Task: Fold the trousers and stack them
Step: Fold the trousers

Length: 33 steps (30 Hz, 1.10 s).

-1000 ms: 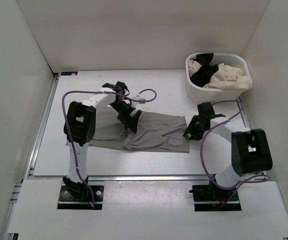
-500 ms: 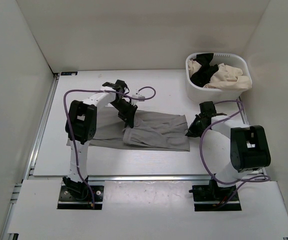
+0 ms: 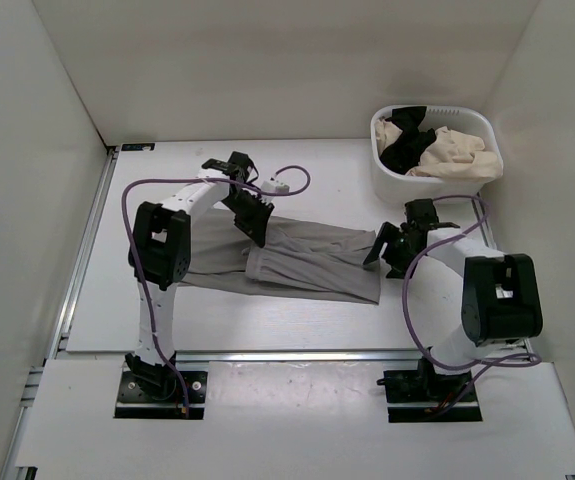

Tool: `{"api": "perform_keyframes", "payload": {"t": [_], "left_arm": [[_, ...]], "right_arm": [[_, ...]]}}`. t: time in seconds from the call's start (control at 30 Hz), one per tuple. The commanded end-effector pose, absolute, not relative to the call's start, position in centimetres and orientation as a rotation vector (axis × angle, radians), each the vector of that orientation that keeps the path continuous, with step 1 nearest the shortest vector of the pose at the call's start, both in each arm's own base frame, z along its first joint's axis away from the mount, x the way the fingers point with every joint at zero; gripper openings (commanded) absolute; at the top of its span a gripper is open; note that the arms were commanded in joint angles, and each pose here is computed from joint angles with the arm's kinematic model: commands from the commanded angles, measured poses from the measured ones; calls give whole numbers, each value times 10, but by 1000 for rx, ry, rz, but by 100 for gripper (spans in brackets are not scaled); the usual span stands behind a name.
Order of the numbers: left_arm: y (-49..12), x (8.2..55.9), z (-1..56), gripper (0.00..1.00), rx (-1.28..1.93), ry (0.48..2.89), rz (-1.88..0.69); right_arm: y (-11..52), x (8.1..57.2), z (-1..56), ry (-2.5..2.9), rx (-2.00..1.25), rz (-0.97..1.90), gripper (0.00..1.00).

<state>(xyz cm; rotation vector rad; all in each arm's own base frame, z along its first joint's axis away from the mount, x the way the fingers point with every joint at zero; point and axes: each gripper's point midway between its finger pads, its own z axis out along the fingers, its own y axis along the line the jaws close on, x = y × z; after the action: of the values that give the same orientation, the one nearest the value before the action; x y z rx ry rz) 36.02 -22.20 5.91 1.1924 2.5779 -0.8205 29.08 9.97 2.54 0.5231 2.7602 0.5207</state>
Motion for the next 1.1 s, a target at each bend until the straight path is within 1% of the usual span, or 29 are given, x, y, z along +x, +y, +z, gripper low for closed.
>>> {"api": "perform_keyframes", "payload": {"t": [0.0, 0.07, 0.1, 0.13, 0.23, 0.27, 0.33, 0.37, 0.4, 0.47, 0.5, 0.57, 0.6, 0.67, 0.73, 0.77, 0.8, 0.83, 0.87, 0.93, 0.97, 1.0, 1.07], "left_arm": [[-220, 370, 68, 15, 1178, 2562, -776], [-220, 369, 63, 16, 1165, 2582, -782], [-220, 369, 63, 18, 1165, 2582, -782], [-220, 369, 63, 22, 1165, 2582, -782], [-212, 374, 63, 26, 1124, 2597, -780], [-212, 374, 63, 26, 1124, 2597, -780], [-205, 378, 63, 32, 1086, 2611, -777], [-205, 378, 63, 39, 1085, 2611, -777], [-198, 376, 62, 53, 1089, 2629, -767], [-191, 378, 78, 63, 1063, 2612, -792], [-190, 376, 85, 74, 1077, 2581, -842], [-172, 373, 105, 89, 1024, 2575, -886], [-166, 372, 111, 100, 1007, 2570, -899], [-148, 375, 128, 100, 964, 2550, -888], [-131, 373, 125, 100, 941, 2593, -804], [-120, 368, 118, 100, 901, 2641, -787], [-117, 372, 116, 100, 906, 2623, -744], [-109, 374, 109, 100, 869, 2647, -721], [-101, 369, 96, 100, 831, 2712, -665], [-95, 373, 82, 100, 801, 2742, -603], [-94, 373, 77, 100, 774, 2769, -597], [-93, 371, 66, 100, 771, 2798, -610], [-104, 371, 62, 100, 752, 2794, -709]], "right_arm": [[89, 301, 4, 2807, 430, 436, 79], [94, 297, -4, 2865, 413, 442, 73], [100, 291, -8, 2896, 400, 455, 67], [105, 288, -10, 2910, 385, 474, 54], [116, 282, -13, 2934, 381, 552, 36], [116, 282, -13, 2934, 381, 552, 18], [114, 279, -15, 2939, 413, 550, 3], [113, 277, -15, 2948, 417, 547, 0], [106, 282, -12, 2929, 467, 547, 0], [96, 284, -2, 2914, 517, 543, 0], [90, 287, 7, 2895, 515, 525, 0], [71, 291, 24, 2878, 566, 471, 0], [61, 293, 39, 2844, 567, 442, 0], [38, 285, 53, 2847, 622, 374, 0], [23, 289, 76, 2803, 604, 350, 0], [14, 288, 86, 2782, 624, 342, 0], [9, 280, 92, 2806, 636, 322, 0], [2, 286, 107, 2778, 630, 304, 0], [-11, 284, 117, 2768, 630, 243, 0], [-23, 272, 134, 2794, 638, 150, 0], [-30, 278, 153, 2750, 633, 105, 0], [-38, 270, 158, 2768, 650, 26, 0], [-43, 269, 176, 2745, 651, -14, 0]]}}
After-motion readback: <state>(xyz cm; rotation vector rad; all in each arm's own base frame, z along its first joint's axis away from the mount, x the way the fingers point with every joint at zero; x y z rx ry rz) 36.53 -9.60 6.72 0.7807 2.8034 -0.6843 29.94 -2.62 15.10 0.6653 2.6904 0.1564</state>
